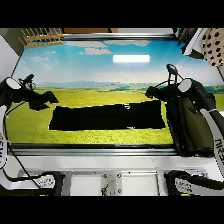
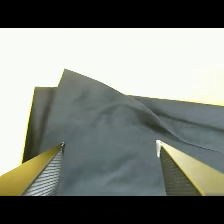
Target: Fold the clothes and pants, and hang the long-sleeved shirts on hangers.
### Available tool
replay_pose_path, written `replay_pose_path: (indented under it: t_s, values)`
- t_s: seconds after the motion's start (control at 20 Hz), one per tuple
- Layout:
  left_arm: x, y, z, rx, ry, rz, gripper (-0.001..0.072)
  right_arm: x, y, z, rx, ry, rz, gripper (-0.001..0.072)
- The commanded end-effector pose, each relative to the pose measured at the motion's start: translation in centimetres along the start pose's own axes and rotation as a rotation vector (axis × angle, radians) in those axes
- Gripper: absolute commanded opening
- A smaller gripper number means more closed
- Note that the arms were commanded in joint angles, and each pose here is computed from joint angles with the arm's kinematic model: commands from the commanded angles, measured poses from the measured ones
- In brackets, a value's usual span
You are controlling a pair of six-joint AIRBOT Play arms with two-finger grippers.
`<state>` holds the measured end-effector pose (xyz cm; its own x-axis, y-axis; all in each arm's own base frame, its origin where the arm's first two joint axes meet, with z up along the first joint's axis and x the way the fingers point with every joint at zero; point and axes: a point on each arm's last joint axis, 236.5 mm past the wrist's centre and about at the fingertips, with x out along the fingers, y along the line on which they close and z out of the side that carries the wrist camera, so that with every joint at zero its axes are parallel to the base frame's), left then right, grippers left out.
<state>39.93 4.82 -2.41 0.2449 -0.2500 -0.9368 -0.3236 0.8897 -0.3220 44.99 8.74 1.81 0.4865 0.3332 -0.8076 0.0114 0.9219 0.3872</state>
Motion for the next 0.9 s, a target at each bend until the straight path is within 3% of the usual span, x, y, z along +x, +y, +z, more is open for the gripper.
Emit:
replay_pose_path:
  t_s: [0.0, 0.3, 0.65, 0.7, 0.75, 0.8, 0.85]
  values:
    - [-2.3, 3.0, -2.9, -0.089, -0.031, 0.014, 0.0622, -4.5, 0.8, 1.1, -0.016, -0.083, 0.013, 0.0656]
    - [3.4, 7.2, -13.4, -0.323, 0.027, 0.047, 0.0622, -8.1, 1.8, -0.2, -0.042, -0.141, 0.023, 0.0656]
    - [5.5, 5.8, -10.8, -0.498, -0.151, -0.089, 0.0620, -8.1, 1.9, -0.2, -0.042, -0.141, 0.026, 0.0656]
    - [5.5, 6.0, -10.4, -0.498, -0.170, -0.085, 0.0525, -8.1, 1.9, -0.2, -0.041, -0.141, 0.026, 0.0656]
    - [5.3, 6.1, -10.1, -0.492, -0.180, -0.081, 0.0254, -8.1, 1.9, -0.3, -0.041, -0.137, 0.026, 0.0656]
    - [4.9, 6.1, -9.4, -0.470, -0.200, -0.081, 0.0049, -8.1, 1.9, -0.6, -0.042, -0.122, 0.026, 0.0656]
    - [4.4, 6.1, -8.5, -0.433, -0.222, -0.080, 0.0007, -8.0, 1.7, -1.3, -0.042, -0.092, 0.021, 0.0656]
